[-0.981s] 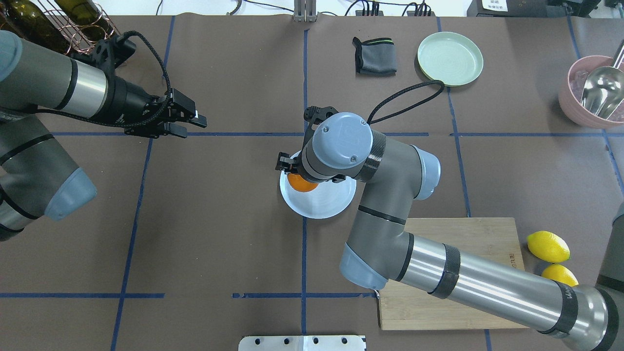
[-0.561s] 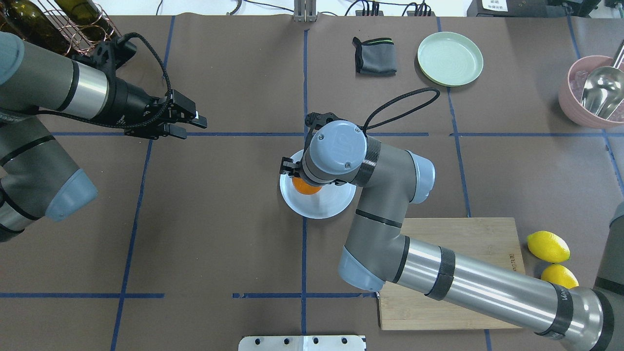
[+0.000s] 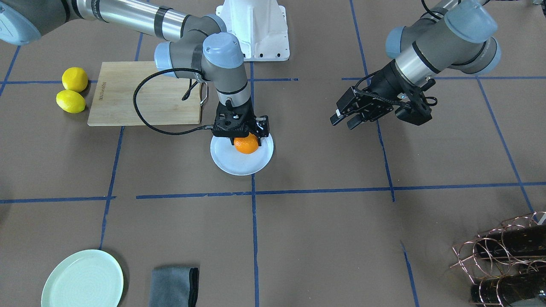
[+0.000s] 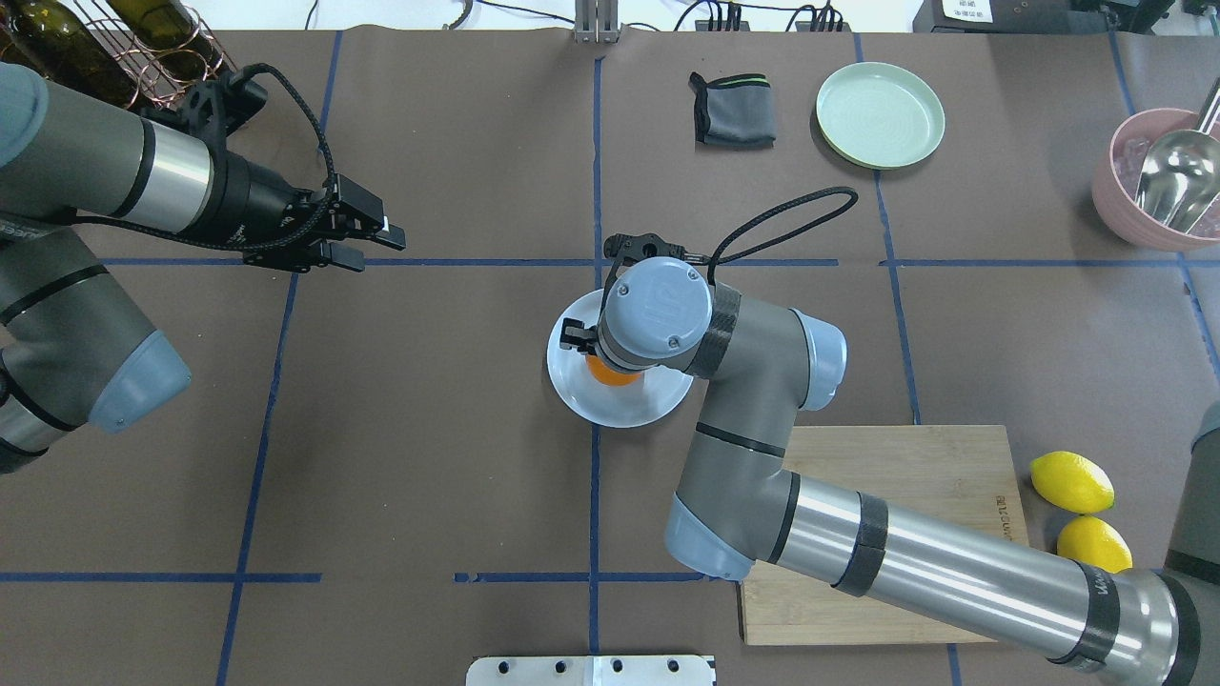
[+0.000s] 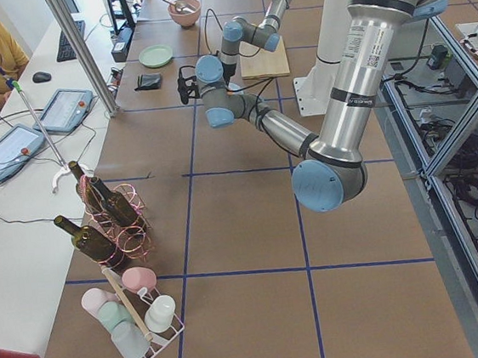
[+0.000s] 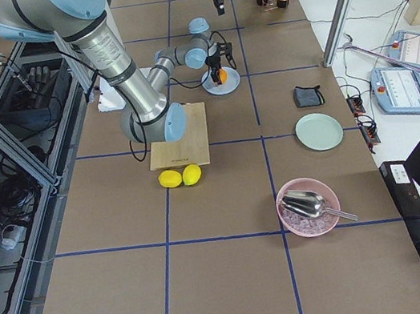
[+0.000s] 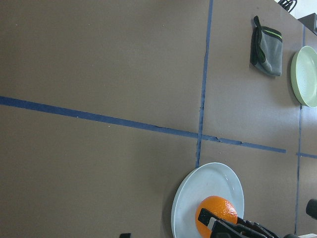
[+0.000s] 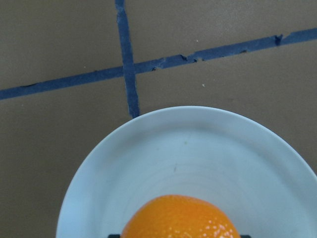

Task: Pick orange to plate
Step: 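Lower the orange onto the plate, open the right gripper and withdraw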

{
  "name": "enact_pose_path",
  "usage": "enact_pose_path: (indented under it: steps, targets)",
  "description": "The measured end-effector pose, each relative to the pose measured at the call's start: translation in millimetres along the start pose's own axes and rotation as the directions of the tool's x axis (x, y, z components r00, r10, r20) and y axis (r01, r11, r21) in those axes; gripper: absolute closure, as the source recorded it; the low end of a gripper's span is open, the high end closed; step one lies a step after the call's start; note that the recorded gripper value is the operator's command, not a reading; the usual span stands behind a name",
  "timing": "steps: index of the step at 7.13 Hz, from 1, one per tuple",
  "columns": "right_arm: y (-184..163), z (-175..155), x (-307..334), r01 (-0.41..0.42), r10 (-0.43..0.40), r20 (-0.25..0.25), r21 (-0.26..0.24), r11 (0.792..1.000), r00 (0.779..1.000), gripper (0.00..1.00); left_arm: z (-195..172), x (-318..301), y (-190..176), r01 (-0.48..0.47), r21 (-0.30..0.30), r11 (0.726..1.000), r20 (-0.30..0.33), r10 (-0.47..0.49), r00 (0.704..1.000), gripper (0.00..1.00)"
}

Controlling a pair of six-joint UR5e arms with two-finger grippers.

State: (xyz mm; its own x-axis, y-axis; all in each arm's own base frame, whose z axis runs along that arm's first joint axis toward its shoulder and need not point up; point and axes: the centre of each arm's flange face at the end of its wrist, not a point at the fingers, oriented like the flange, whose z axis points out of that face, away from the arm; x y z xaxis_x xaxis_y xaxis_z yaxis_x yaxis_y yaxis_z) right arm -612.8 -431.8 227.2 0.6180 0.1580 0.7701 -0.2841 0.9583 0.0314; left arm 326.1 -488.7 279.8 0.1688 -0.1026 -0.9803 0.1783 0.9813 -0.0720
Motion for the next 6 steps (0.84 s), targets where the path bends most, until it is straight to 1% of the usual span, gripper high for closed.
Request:
enact_pose_path:
  steps: [2, 4, 5, 6]
  targets:
    - [-0.1, 1.1, 1.3, 0.001, 0.0, -0.016, 0.009, 1.0, 1.0, 0.0, 0.2, -0.3, -0.1, 0.001, 0.0, 1.0, 0.001, -0.001, 1.0, 0.35]
    - [-0.5, -3.5, -0.1, 0.003, -0.003, -0.011, 0.014, 1.0, 1.0, 0.0, 0.6, -0.7, -0.3, 0.001, -0.001, 1.0, 0.001, -0.001, 1.0, 0.35]
    - [-2.6, -15.2, 0.5, 0.001, -0.001, -0.006, 0.016, 1.0, 1.0, 0.0, -0.9, -1.2, -0.7, 0.0, 0.0, 1.0, 0.001, 0.0, 1.0, 0.35]
    - [-6.3, -42.2, 9.8, 0.001, -0.001, 0.001, 0.019, 1.0, 1.0, 0.0, -7.2, -9.6, -2.3, -0.002, 0.006, 1.0, 0.008, 0.002, 1.0, 0.35]
